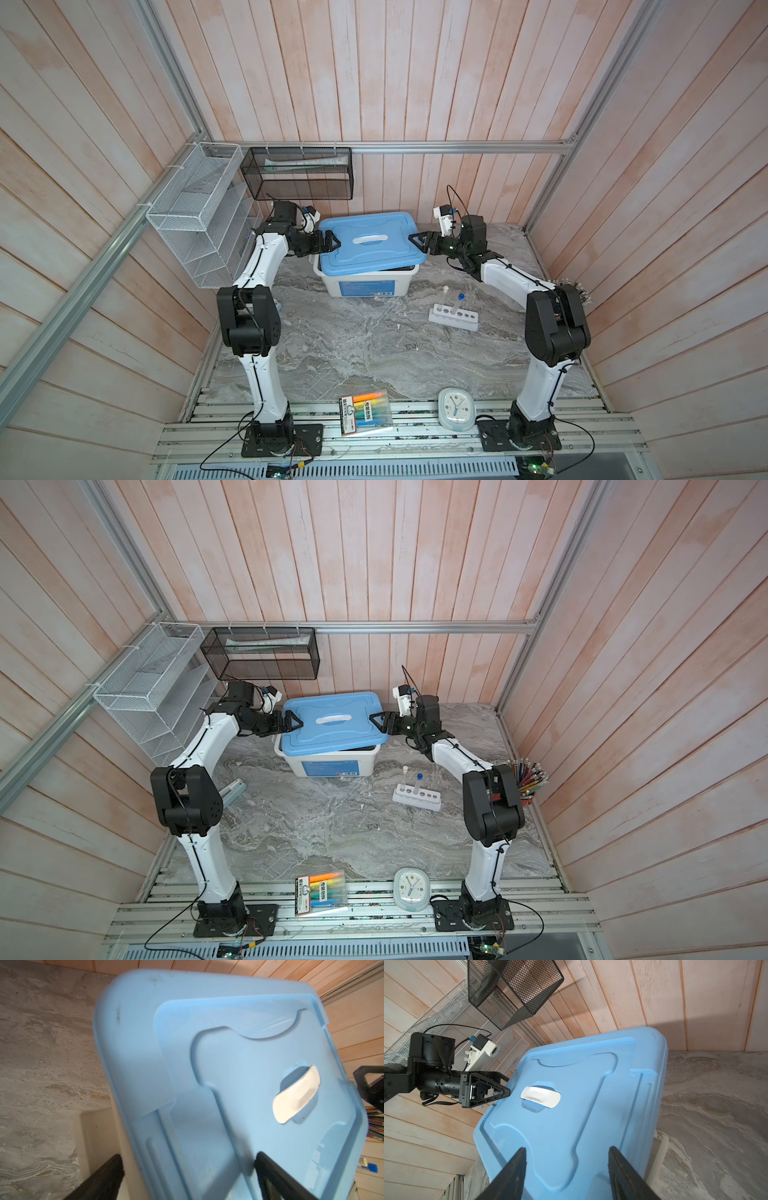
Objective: Organize the chemistry lab equipment
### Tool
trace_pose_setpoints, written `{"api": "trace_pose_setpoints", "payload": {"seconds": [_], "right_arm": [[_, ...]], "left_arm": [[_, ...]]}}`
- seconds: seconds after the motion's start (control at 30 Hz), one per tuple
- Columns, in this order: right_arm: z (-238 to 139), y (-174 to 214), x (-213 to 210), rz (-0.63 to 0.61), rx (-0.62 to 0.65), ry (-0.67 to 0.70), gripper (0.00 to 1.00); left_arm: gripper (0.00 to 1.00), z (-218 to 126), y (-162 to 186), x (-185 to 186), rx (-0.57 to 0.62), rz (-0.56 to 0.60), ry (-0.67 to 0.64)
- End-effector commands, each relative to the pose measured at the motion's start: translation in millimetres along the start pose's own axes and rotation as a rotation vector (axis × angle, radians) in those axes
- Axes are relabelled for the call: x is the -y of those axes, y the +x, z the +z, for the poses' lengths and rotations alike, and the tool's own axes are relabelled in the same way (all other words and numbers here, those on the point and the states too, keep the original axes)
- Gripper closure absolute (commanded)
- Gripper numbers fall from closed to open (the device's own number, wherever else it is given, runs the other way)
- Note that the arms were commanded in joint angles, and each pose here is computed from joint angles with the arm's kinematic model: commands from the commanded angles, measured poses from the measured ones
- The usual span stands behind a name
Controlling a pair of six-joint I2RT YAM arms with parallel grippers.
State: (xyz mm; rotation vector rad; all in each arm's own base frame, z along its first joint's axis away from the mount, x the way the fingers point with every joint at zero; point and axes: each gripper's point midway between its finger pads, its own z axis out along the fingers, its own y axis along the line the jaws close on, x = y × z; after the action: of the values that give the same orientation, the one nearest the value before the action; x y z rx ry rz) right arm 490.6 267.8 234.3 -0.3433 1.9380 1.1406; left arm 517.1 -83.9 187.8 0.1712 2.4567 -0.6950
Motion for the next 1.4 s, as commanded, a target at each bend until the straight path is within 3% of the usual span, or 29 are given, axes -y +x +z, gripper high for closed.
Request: {"api": "trace_pose_setpoints", "payload": {"seconds": [0.0, 0.5, 1.37], "right_arm": [[-5, -5, -11, -0.026, 0.009, 0.001, 0.37], [-11, -11, -7, -0.052, 0.010, 0.066, 0.37], [-8, 16, -7, -0.099, -0.053, 0.178, 0.37]], "left_arm": [[0.00, -2, 9, -16, -0.024, -0.015, -0.069], [0.00, -27, -10, 6, 0.075, 0.012, -0.027], [0.00, -23, 1, 8, 0.119, -0.031, 0.048]]}}
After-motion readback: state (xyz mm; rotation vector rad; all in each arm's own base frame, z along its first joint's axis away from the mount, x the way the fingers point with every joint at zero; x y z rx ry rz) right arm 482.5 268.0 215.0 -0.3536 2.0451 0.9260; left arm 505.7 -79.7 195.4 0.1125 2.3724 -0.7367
